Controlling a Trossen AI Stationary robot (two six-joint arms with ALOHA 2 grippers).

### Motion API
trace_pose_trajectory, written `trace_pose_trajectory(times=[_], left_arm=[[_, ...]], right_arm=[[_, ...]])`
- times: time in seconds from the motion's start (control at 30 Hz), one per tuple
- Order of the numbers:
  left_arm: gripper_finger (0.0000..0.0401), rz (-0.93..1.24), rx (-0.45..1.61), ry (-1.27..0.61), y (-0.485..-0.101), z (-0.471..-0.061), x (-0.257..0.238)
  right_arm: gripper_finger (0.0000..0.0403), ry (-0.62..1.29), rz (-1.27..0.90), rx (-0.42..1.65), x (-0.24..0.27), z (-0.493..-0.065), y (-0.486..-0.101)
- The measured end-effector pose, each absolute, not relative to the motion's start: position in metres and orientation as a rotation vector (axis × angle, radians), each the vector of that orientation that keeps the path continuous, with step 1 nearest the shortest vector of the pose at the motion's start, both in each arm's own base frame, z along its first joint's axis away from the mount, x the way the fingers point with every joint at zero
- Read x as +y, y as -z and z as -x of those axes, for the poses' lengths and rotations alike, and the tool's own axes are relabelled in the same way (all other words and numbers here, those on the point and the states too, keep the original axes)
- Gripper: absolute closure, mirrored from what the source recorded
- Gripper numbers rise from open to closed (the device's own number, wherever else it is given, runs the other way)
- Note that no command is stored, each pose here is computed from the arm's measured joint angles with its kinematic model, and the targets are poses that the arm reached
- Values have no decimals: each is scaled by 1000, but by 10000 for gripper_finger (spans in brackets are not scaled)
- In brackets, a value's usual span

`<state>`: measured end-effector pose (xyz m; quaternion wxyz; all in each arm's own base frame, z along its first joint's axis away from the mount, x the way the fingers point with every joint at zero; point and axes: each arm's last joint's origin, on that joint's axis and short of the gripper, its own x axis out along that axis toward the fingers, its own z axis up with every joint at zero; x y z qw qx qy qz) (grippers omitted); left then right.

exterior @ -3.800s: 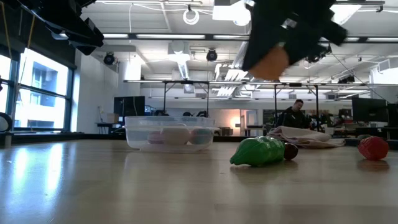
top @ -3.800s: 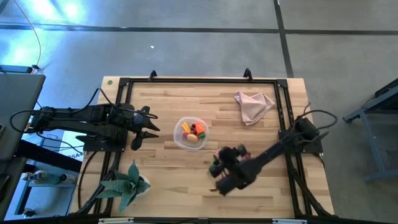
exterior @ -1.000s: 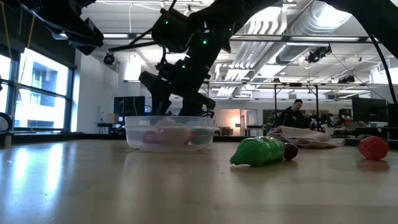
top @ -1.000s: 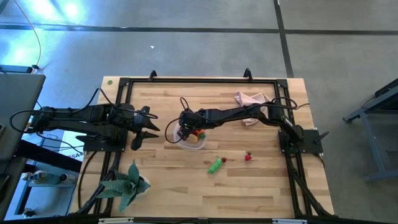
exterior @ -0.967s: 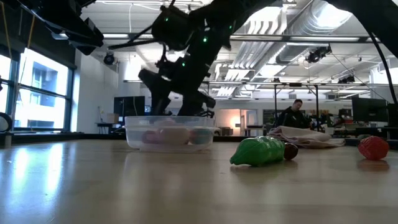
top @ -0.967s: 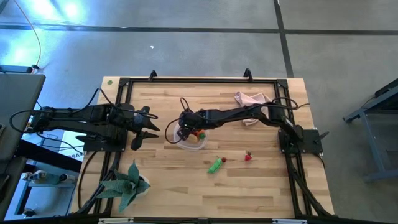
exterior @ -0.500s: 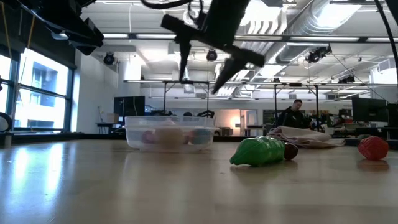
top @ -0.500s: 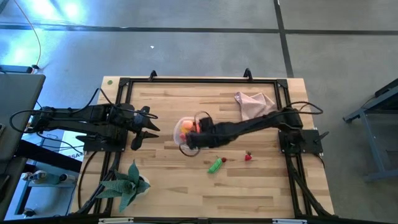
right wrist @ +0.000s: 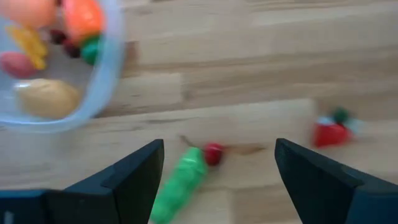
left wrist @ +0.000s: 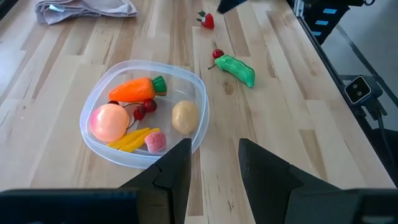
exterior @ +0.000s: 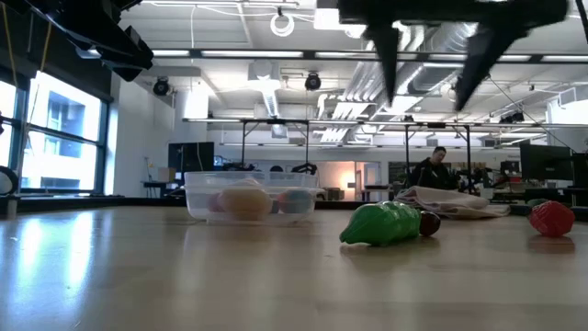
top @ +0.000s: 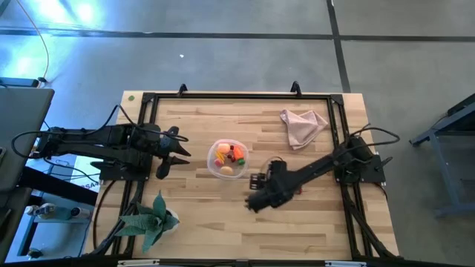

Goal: Pick and placing Produce into tupperware
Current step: Put the strawberry into the transparent bin

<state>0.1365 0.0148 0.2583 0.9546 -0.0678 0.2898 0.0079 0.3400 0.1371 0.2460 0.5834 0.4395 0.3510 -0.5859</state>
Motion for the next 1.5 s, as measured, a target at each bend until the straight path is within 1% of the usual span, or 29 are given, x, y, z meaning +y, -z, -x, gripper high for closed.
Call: trace_pose_trajectory(times=[0.23,0.33,0.47,0.6,0.77,0.83,1.0,1.1,1.5], left_arm=[[279,137,588,-16,-258,-137,15],[279,137,589,-16,-258,-137,15],[279,137,589,-16,-258,-137,15],[279,137,588,-16,-258,-137,15],[279,137,588,-16,-258,-137,15],[279,137,588,-16,-258,-136,15],[279,137,588,-16,-258,-136,15],[279,137,589,-16,-258,-137,15],[279,137,588,-16,-258,-136,15]], right_arm=[[105,1521,-1065,804,160,-307,-259],[105,1519,-1106,804,162,-297,-265],[105,1542,-1120,819,151,-279,-266],[105,1498,-1222,827,134,-264,-254],[105,1357,-1370,834,113,-248,-222],[105,1337,-1420,825,107,-243,-208],[105,1341,-1513,817,103,-229,-185],[105,1355,-1552,828,106,-226,-178],[105,1419,-1575,852,102,-217,-162]])
